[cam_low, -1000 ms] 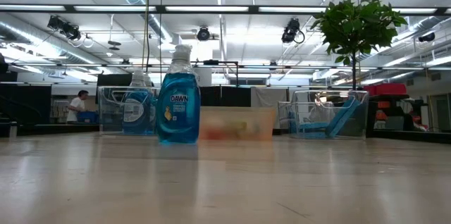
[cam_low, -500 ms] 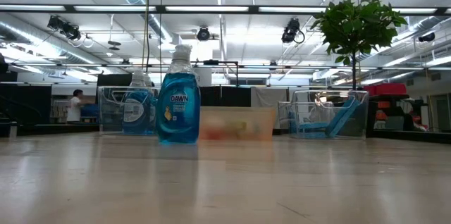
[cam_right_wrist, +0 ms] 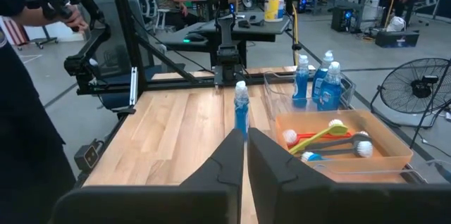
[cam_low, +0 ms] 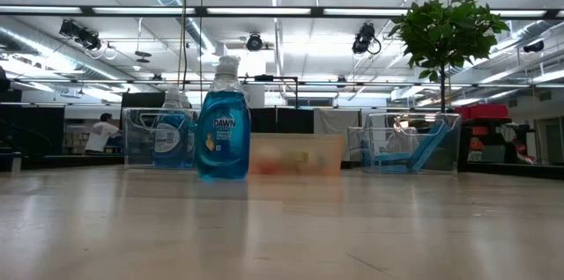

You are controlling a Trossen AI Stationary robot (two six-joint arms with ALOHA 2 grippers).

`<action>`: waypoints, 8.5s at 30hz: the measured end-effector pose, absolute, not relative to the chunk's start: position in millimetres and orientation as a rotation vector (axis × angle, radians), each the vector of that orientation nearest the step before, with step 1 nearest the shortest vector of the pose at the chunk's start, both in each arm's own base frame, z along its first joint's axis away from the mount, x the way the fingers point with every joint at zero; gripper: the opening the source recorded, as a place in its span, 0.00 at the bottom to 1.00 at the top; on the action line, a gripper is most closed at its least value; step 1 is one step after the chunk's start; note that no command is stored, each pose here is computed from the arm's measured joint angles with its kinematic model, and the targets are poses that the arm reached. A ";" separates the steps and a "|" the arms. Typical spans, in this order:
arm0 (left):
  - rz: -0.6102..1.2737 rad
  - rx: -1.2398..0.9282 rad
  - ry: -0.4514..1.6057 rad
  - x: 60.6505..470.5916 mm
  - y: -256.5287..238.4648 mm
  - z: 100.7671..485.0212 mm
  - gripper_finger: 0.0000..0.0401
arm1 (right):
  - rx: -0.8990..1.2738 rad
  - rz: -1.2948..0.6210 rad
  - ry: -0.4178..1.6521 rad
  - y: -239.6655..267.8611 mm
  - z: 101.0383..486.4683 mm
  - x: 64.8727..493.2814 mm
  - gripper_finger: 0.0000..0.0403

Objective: Pick & Place Kitchen Sink Supplies
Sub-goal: Put the dish soap into the left transparent bin, then return to Home Position

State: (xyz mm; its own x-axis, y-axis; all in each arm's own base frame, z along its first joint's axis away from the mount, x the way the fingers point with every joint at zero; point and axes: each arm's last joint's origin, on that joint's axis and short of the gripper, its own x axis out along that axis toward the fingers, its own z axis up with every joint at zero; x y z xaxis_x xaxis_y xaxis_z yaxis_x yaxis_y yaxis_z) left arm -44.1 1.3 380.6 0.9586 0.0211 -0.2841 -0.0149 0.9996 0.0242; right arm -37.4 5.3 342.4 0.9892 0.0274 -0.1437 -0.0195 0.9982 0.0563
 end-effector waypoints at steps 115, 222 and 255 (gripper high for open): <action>-0.106 0.023 0.818 280.7 47.5 241.9 0.55 | 0.055 0.024 0.144 5.3 342.4 -37.5 0.06; 0.326 -0.003 0.824 187.1 123.5 244.1 0.36 | 0.055 0.024 0.145 5.3 342.4 -37.4 0.06; 0.413 0.026 0.864 180.7 120.5 247.4 0.92 | 0.055 0.024 0.145 5.3 342.4 -37.5 0.06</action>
